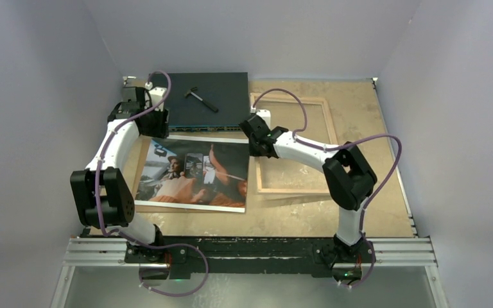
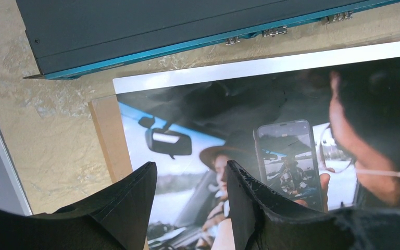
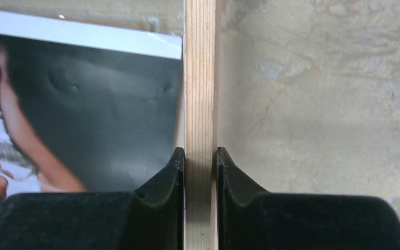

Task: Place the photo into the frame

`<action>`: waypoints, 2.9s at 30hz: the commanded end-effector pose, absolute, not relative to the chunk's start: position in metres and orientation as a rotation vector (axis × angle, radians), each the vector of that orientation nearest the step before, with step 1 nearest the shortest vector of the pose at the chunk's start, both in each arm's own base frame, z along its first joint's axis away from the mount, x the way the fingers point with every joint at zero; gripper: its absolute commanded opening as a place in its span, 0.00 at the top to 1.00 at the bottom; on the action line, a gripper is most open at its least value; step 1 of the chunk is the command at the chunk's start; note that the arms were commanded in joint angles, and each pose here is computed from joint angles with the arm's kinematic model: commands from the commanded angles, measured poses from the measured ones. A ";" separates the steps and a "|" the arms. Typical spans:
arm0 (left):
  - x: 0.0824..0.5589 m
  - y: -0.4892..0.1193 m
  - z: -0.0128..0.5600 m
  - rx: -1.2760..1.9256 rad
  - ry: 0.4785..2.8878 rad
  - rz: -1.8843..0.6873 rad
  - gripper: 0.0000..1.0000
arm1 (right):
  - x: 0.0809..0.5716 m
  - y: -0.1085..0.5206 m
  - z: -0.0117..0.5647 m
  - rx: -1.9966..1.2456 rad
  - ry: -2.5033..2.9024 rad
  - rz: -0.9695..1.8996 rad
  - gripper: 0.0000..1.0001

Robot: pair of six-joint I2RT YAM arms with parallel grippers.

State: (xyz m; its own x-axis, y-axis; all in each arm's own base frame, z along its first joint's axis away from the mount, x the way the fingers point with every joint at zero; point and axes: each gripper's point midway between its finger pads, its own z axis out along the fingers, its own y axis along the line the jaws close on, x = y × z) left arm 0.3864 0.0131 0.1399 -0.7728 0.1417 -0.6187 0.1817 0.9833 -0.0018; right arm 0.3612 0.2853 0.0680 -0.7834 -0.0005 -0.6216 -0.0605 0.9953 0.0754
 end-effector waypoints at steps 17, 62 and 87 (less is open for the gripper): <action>0.385 0.011 0.142 0.248 2.470 -0.103 0.52 | 0.340 0.257 0.047 -0.027 2.456 0.070 0.91; 0.316 0.134 0.042 0.219 2.793 0.054 0.77 | 0.319 0.345 0.072 -0.142 2.446 0.596 0.01; 0.295 0.085 -0.010 0.225 2.855 -0.155 0.85 | 0.299 0.373 0.044 -0.117 2.540 0.817 0.01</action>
